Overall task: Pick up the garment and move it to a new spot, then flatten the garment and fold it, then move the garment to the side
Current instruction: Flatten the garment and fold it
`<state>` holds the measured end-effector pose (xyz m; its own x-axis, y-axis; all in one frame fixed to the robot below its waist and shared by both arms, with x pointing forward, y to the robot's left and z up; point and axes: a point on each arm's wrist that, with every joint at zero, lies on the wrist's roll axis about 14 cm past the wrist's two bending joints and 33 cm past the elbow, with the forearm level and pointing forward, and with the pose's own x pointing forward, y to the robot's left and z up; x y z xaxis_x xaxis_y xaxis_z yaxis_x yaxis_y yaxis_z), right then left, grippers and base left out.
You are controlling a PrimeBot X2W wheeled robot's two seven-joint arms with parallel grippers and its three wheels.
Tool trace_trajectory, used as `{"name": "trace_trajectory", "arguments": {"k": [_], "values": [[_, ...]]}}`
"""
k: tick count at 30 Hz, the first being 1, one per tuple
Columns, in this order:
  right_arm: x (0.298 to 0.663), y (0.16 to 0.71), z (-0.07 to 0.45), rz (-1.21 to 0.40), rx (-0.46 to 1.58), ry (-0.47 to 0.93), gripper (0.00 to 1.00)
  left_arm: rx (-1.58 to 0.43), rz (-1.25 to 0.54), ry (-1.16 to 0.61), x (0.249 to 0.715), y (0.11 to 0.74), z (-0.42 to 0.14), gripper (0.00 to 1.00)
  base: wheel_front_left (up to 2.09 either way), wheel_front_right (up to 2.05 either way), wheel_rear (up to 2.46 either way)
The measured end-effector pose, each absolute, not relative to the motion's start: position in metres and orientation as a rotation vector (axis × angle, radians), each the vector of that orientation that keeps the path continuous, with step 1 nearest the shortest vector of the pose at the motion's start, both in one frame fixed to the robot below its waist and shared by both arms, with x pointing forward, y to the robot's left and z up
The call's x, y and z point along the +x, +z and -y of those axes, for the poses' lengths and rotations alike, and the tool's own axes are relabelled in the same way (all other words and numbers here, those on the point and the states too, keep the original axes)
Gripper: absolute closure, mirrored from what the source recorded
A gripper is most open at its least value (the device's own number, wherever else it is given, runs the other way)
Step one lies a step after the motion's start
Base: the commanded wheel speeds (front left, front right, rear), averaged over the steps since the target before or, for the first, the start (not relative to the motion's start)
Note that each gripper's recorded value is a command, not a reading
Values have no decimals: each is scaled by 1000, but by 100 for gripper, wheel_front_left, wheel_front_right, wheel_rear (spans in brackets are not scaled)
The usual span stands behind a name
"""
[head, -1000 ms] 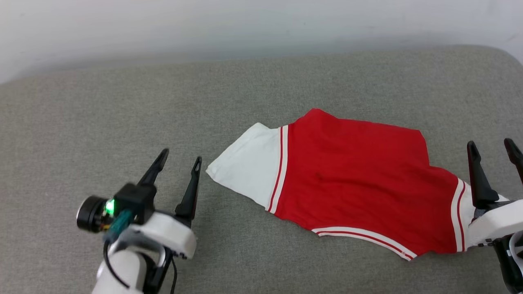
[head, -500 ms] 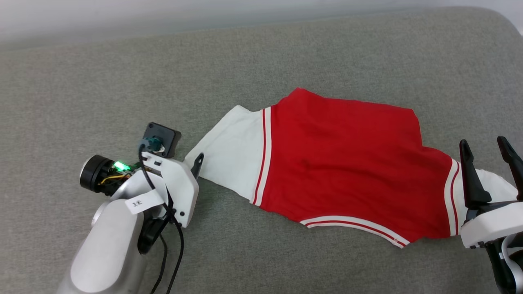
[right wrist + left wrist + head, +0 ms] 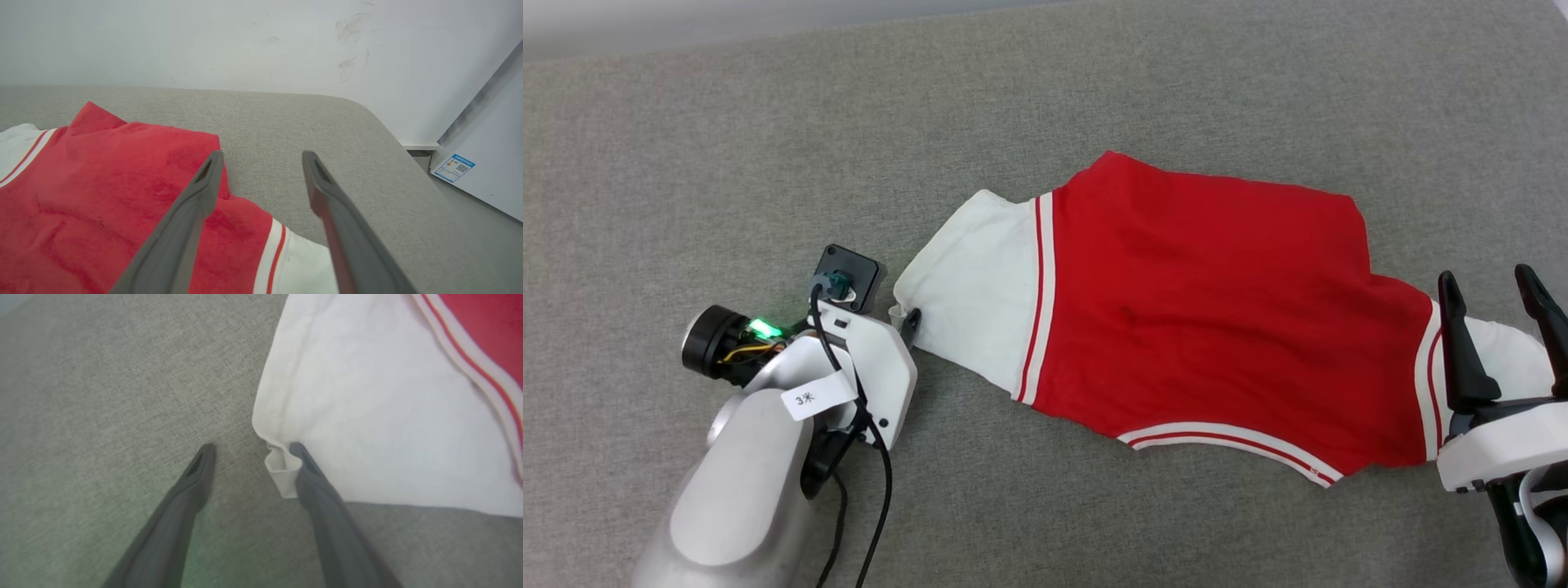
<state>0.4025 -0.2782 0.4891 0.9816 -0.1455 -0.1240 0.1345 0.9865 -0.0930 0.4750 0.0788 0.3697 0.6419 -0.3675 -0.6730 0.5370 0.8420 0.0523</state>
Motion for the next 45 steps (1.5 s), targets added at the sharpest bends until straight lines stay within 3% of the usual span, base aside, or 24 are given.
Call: {"name": "trace_trajectory", "arguments": {"k": [1, 6, 13, 24, 33, 34, 35, 37, 45], "values": [[404, 489, 277, -130, -85, -139, 0, 256, -706, -527, 474, 369, -78, 100, 0, 0, 0], [408, 491, 272, -126, -91, -123, 0, 211, -674, -507, 473, 375, -80, 100, 0, 0, 0], [409, 493, 255, -134, -80, -70, 0, 127, -583, -310, 470, 399, -131, 100, 0, 0, 0], [411, 494, 220, -149, -59, 34, 0, 34, -562, -94, 411, 412, -203, 100, 0, 0, 0], [408, 481, 202, -200, -48, 88, 0, -23, -561, -69, 371, 410, -205, 100, 0, 0, 0], [408, 481, 201, -201, -47, 89, 0, -22, -545, -71, 372, 413, -204, 78, 0, 0, 0], [408, 481, 201, -201, -47, 89, 0, -22, -545, -71, 372, 413, -204, 78, 0, 0, 0], [408, 480, 200, -203, -45, 93, 0, -25, -504, -76, 374, 420, -201, 0, 0, 0, 0], [408, 483, 193, -213, -62, 129, 0, 8, -202, -25, 391, 475, -209, 0, 0, 0, 0]]}}
